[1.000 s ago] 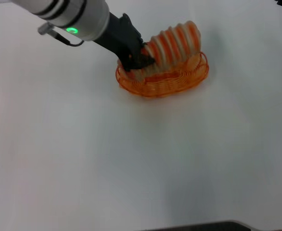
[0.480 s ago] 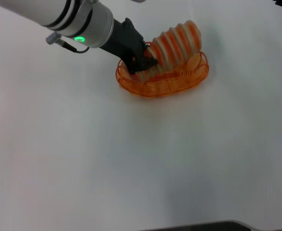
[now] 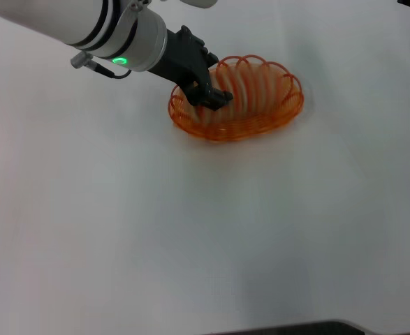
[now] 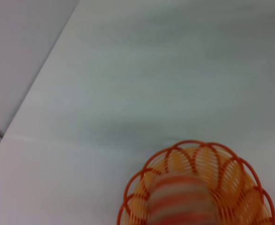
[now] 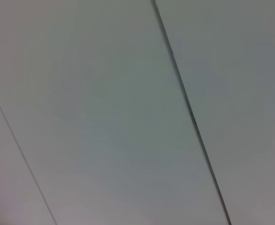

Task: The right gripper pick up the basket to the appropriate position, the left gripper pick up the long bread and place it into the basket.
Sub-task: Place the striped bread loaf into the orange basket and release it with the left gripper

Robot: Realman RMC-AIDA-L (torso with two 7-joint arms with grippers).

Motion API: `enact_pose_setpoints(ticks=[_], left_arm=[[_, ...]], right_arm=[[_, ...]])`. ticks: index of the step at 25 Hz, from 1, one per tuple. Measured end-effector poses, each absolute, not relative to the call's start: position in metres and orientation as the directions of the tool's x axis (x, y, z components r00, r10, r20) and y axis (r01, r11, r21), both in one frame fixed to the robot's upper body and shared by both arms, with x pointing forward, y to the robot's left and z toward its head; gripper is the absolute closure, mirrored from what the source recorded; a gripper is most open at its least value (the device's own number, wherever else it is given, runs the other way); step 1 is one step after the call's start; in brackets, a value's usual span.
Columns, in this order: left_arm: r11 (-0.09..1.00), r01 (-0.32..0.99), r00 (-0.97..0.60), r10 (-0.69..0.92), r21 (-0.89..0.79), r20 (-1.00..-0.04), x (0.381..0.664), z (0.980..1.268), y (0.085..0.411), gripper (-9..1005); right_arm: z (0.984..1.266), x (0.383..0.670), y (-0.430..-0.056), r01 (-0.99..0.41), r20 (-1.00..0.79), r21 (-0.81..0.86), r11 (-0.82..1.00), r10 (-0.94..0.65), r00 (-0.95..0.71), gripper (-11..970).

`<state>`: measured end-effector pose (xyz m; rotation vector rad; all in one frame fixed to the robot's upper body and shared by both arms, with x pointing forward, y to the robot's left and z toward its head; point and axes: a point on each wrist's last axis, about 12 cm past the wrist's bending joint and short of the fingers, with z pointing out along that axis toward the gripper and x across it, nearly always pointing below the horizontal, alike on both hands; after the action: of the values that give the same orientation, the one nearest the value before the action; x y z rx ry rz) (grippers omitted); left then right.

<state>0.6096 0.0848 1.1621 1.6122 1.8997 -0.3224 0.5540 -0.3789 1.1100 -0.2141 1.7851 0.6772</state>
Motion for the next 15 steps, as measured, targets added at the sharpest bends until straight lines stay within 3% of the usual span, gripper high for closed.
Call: enact_pose_setpoints(ticks=[6,9,15], left_arm=[[0.244,0.95,-0.081,0.799,0.197,-0.596,0.611,1.159,0.086,365],[0.275,0.945,-0.117,0.787,0.176,-0.605,0.612,1.157,0.088,158],[0.398,0.915,-0.239,0.655,0.059,-0.717,0.614,1.157,0.11,105]], right_arm=[[1.111,0.555,-0.378,-0.47,-0.926,0.334,0.817,0.192,-0.325,22],[1.111,0.556,-0.378,-0.47,-0.926,0.334,0.817,0.192,-0.325,22],[1.111,0.555,-0.379,-0.471,-0.927,0.332,0.818,0.189,-0.324,23]])
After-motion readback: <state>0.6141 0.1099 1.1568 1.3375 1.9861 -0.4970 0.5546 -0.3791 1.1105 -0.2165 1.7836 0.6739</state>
